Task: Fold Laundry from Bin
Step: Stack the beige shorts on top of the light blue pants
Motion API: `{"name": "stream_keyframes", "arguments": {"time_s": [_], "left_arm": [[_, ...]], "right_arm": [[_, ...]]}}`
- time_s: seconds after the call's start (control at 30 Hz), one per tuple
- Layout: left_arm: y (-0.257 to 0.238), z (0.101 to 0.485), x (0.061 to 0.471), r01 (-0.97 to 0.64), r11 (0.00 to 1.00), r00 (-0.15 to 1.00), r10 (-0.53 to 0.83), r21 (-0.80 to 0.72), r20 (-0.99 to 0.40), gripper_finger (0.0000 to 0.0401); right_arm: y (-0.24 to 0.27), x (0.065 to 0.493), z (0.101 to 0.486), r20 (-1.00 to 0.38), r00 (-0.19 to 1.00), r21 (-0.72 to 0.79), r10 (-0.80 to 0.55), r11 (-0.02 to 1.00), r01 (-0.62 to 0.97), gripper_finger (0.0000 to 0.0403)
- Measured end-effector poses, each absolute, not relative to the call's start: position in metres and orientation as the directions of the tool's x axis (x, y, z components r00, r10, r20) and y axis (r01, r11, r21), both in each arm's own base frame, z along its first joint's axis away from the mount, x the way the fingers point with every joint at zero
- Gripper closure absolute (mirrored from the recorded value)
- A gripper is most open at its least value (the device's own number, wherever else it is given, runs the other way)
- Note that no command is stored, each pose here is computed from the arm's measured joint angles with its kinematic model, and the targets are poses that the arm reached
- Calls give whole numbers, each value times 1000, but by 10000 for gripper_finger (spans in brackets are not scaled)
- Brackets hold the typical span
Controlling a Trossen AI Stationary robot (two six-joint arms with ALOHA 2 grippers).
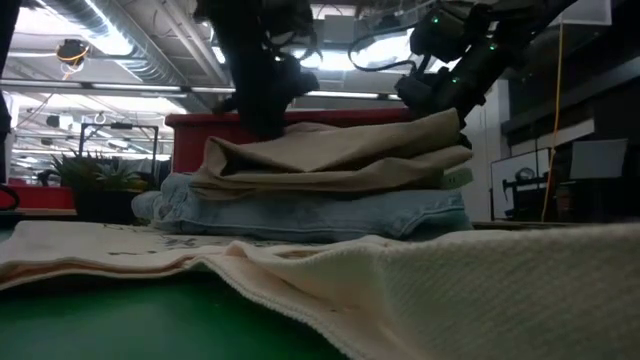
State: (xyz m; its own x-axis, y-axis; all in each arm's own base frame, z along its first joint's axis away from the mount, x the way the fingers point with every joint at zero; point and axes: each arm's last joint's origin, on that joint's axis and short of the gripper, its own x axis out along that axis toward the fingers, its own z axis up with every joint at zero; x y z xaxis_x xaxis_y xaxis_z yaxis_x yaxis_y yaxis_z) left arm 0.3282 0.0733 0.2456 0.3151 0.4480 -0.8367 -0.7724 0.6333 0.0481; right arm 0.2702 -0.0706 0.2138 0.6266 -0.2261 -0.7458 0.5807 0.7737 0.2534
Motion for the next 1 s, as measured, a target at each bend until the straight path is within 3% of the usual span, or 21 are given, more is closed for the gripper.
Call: {"name": "stream_keyframes", "arguments": {"time_s": [0.57, 0.87, 1.0], "left_arm": [[82, 226, 323, -796, 600, 294, 493, 76, -819, 383], [82, 226, 322, -795, 603, 293, 484, 72, -825, 317], [81, 234, 323, -773, 632, 313, 448, 49, -837, 301]], "right_arm": [[-71, 270, 214, -742, 623, 242, -247, 768, 593, 359], [-72, 270, 214, -742, 620, 237, -255, 765, 599, 263], [-71, 266, 220, -731, 631, 241, -259, 767, 595, 240]]}}
